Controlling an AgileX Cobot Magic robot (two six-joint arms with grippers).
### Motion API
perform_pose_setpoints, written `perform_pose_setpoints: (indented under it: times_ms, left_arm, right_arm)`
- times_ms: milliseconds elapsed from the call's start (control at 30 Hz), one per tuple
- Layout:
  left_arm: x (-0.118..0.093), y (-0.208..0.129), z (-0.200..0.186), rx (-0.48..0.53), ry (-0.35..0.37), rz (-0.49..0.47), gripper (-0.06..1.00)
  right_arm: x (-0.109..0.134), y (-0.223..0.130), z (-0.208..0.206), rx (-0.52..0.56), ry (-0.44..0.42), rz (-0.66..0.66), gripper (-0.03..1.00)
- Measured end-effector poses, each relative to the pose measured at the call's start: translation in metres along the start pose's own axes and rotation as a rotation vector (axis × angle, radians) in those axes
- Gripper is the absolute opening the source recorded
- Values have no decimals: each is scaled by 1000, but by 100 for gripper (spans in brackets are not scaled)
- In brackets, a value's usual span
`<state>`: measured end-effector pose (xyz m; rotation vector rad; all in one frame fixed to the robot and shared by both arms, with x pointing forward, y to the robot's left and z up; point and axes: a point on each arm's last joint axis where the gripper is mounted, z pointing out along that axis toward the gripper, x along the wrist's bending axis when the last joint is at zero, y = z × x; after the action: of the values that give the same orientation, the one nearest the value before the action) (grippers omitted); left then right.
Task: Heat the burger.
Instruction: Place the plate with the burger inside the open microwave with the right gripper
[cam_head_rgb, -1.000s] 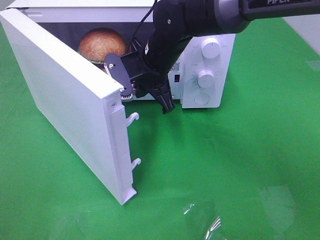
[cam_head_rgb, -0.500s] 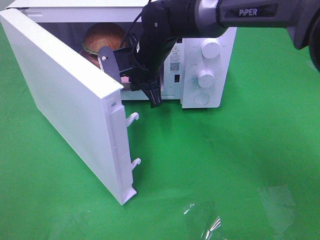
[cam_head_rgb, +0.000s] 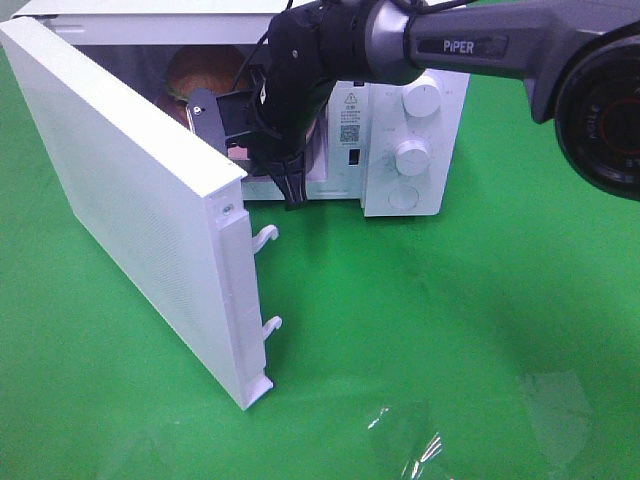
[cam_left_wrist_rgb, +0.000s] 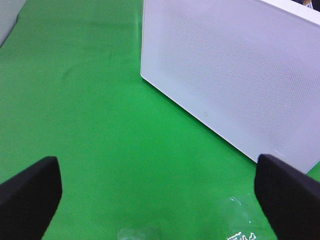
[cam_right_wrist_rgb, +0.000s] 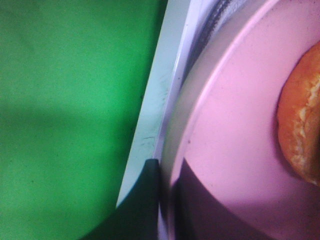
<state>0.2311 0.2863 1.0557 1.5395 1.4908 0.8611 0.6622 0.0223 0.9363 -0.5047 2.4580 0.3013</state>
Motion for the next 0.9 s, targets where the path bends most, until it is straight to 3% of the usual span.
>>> perform_pose_setpoints:
  times_ms: [533, 767, 900]
  left_arm:
    - [0, 0, 0, 0, 0, 0, 96]
    - [0, 0, 0, 0, 0, 0, 96]
    - [0, 0, 0, 0, 0, 0, 96]
  right_arm:
    - [1, -1, 9, 1, -9, 43, 5]
    - [-2, 0, 9, -10, -44, 81, 14]
    - [-5, 0, 8, -16, -71, 126, 25]
